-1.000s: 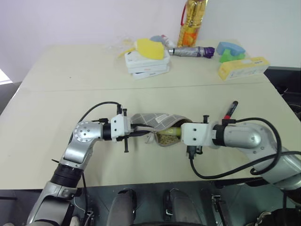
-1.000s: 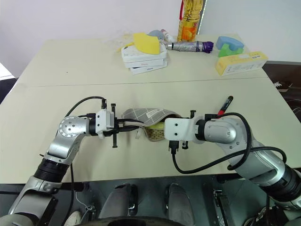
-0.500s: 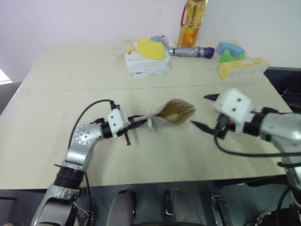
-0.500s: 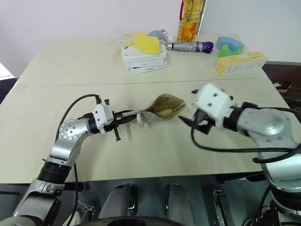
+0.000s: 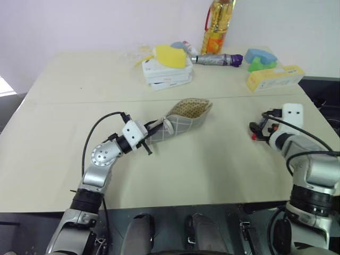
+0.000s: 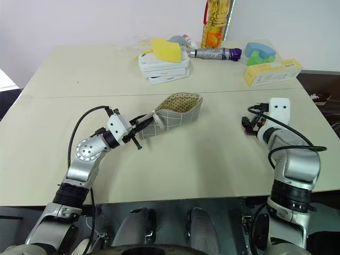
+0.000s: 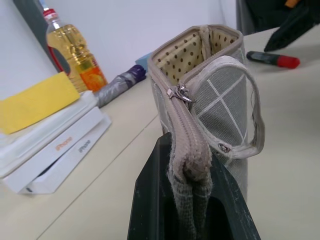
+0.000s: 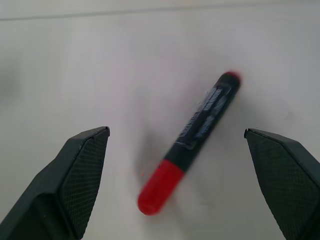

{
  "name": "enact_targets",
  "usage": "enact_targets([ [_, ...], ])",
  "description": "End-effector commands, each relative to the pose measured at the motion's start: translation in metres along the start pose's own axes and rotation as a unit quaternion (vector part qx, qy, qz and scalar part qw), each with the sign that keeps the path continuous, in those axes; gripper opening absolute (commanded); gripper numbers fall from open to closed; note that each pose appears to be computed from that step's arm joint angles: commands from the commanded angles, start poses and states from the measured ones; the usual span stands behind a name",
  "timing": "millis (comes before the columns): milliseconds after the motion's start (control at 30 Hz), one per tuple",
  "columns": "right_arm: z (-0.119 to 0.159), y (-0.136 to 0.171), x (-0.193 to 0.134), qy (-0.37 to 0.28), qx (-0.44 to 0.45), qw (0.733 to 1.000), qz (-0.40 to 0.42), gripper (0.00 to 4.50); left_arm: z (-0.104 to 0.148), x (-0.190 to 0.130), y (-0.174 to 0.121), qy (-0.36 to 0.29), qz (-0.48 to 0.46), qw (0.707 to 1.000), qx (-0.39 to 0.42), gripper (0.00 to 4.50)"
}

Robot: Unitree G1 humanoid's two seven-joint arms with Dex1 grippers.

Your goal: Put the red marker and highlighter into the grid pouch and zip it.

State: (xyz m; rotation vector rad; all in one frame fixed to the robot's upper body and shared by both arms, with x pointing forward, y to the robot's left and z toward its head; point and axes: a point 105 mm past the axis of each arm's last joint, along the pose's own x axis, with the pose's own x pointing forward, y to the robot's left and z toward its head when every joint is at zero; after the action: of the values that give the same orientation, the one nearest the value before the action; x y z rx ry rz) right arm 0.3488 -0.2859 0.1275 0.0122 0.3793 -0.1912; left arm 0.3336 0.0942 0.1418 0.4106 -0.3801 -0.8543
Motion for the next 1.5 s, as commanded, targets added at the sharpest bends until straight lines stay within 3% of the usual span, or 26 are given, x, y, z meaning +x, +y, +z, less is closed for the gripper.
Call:
enact_targets([
  [33, 0.003, -0.006, 0.007, -0.008, 0.023, 0.999, -0.045, 4.48, 0.013, 0.004, 0.002, -0.026, 0.003, 1.000, 0.006, 0.00],
  [167, -0.007, -0.002, 0.014, 0.005, 0.039, 0.998, -0.053, 4.48, 0.023, 0.006, 0.004, -0.041, 0.000, 0.999, 0.008, 0.00],
  [267, -0.010, 0.001, 0.014, 0.005, 0.044, 0.998, -0.049, 3.70, 0.030, 0.008, 0.006, -0.048, 0.000, 0.999, 0.016, 0.00],
  [467, -0.002, 0.002, 0.006, -0.023, 0.041, 0.998, -0.049, 0.53, 0.037, 0.011, 0.012, -0.052, 0.000, 0.998, 0.030, 0.00],
  [500, 0.003, 0.003, 0.003, -0.034, 0.024, 0.998, -0.043, 0.35, 0.034, 0.011, 0.012, -0.049, -0.002, 0.999, 0.025, 0.00],
  [633, 0.032, 0.020, -0.020, -0.096, -0.141, 0.985, 0.021, 0.36, 0.023, 0.010, 0.003, -0.035, -0.024, 0.999, 0.010, 0.00],
  [767, 0.046, 0.041, -0.055, -0.143, -0.345, 0.921, 0.108, 0.36, 0.016, 0.010, -0.004, -0.027, -0.043, 0.999, 0.001, 0.00],
  [900, 0.038, 0.059, -0.079, -0.150, -0.444, 0.863, 0.188, 0.36, 0.015, 0.011, -0.009, -0.027, -0.057, 0.998, -0.001, 0.00],
  [1033, 0.036, 0.071, -0.092, -0.153, -0.476, 0.834, 0.234, 0.36, 0.017, 0.014, -0.011, -0.031, -0.063, 0.998, -0.005, 0.00],
  [1500, 0.041, 0.081, -0.097, -0.163, -0.505, 0.807, 0.260, 0.36, 0.023, 0.016, -0.014, -0.033, -0.078, 0.996, -0.001, 0.00],
])
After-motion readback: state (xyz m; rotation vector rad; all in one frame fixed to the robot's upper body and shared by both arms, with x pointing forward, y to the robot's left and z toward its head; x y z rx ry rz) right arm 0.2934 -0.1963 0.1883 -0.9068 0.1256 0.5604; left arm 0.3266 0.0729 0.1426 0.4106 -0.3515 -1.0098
